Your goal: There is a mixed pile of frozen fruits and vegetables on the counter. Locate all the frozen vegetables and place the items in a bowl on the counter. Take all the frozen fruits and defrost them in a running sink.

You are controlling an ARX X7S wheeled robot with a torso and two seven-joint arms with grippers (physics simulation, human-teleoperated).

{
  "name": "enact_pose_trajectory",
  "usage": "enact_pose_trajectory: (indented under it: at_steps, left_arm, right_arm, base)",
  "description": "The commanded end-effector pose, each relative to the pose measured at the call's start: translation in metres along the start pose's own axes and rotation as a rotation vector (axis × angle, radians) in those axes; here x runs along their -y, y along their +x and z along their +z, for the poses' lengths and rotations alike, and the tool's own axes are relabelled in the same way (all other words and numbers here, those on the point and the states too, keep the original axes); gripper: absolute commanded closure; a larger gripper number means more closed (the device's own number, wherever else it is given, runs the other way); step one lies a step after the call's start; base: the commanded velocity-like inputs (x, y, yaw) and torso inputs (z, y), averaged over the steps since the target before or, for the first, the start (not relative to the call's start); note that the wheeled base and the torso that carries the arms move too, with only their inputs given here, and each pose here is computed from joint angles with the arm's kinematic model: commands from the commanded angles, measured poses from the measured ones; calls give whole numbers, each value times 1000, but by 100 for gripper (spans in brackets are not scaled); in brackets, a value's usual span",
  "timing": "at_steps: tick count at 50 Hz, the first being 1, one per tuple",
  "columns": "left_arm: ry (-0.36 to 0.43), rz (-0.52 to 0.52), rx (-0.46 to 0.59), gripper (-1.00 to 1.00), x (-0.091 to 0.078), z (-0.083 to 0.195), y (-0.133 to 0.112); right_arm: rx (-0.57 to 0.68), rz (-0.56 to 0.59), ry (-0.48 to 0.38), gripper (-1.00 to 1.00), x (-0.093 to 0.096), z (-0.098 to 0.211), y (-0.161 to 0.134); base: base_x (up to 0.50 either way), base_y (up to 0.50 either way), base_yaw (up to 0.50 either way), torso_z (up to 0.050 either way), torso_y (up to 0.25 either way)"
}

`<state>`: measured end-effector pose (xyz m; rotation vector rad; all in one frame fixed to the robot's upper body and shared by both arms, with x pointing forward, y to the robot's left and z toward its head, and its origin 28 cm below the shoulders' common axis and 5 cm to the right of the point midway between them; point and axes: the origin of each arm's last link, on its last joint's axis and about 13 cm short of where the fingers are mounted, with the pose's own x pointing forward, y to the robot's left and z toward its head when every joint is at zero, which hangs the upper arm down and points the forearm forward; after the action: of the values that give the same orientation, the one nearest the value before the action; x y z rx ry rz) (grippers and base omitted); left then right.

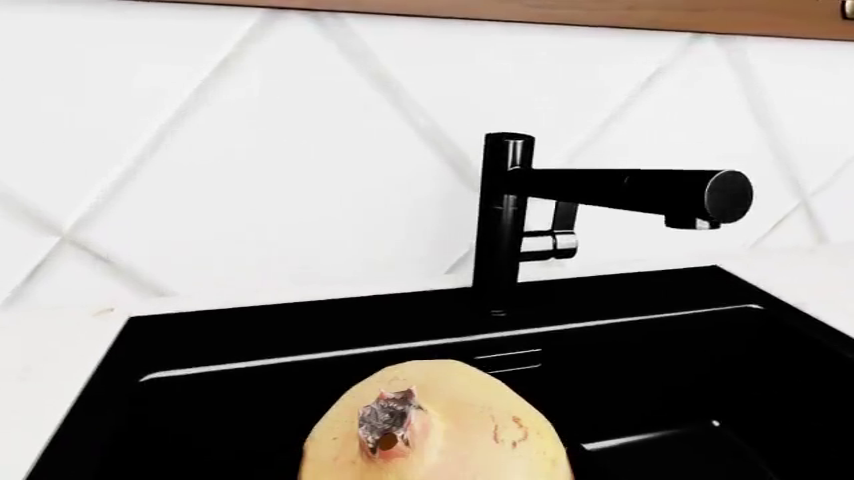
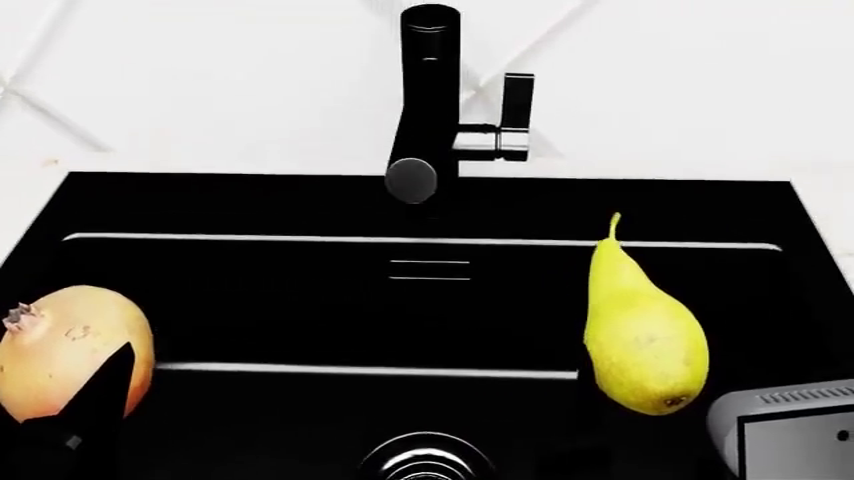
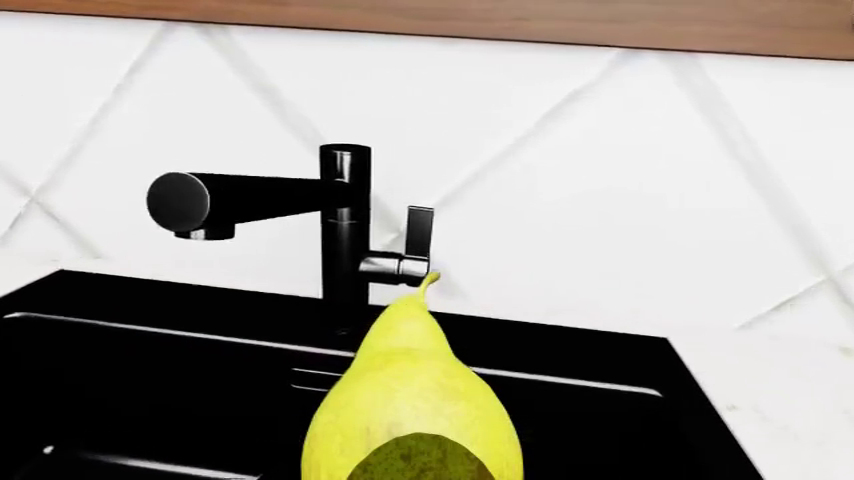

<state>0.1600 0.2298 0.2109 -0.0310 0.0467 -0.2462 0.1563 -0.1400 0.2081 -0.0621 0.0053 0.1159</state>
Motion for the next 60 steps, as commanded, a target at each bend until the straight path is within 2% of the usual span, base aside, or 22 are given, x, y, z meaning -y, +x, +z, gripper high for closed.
enact_pose_trajectory:
  at_steps: [1, 8, 11, 16, 25, 26, 27, 33, 49, 60]
  left_arm:
    - [-23, -6, 22, 100, 0, 3, 2]
    - [-17, -30, 29, 100, 1, 4, 8]
    - [-25, -46, -3, 100, 2, -4, 22]
    - [12, -68, -36, 100, 3, -3, 46]
    - [19, -167, -120, 100, 14, -15, 69]
    - [26, -164, -121, 100, 15, -17, 71]
    - [72, -162, -116, 100, 18, -18, 72]
    - [73, -203, -151, 100, 26, -28, 76]
    - [117, -162, -259, 100, 22, -65, 103]
    - [143, -142, -297, 100, 21, -81, 106]
  right_arm:
    - [51, 5, -26, 100, 0, 2, 4]
    - [50, 8, -13, 100, -2, 3, 4]
    - [57, 0, -10, 100, -1, 5, 3]
    - [55, -4, -8, 100, 0, 4, 3]
    - [53, -12, -4, 100, 3, 4, 1]
    - [54, -13, -1, 100, 4, 4, 1]
    - [54, -15, -3, 100, 4, 4, 1]
    - [52, -11, 1, 100, 4, 4, 1]
    - [61, -12, 4, 100, 5, 5, 0]
    - [57, -11, 0, 100, 5, 4, 1]
  base:
    - [445, 1, 0, 0, 0]
    - [220, 0, 0, 0, 1]
    - [0, 0, 0, 0, 3]
    - [0, 0, 0, 2, 0]
    - [0, 0, 0, 0, 0]
    - [0, 0, 0, 0, 0]
    - [0, 0, 0, 0, 0]
    - [0, 0, 0, 0, 2]
    - [0, 0, 0, 0, 1]
    - [0, 0, 0, 1, 0]
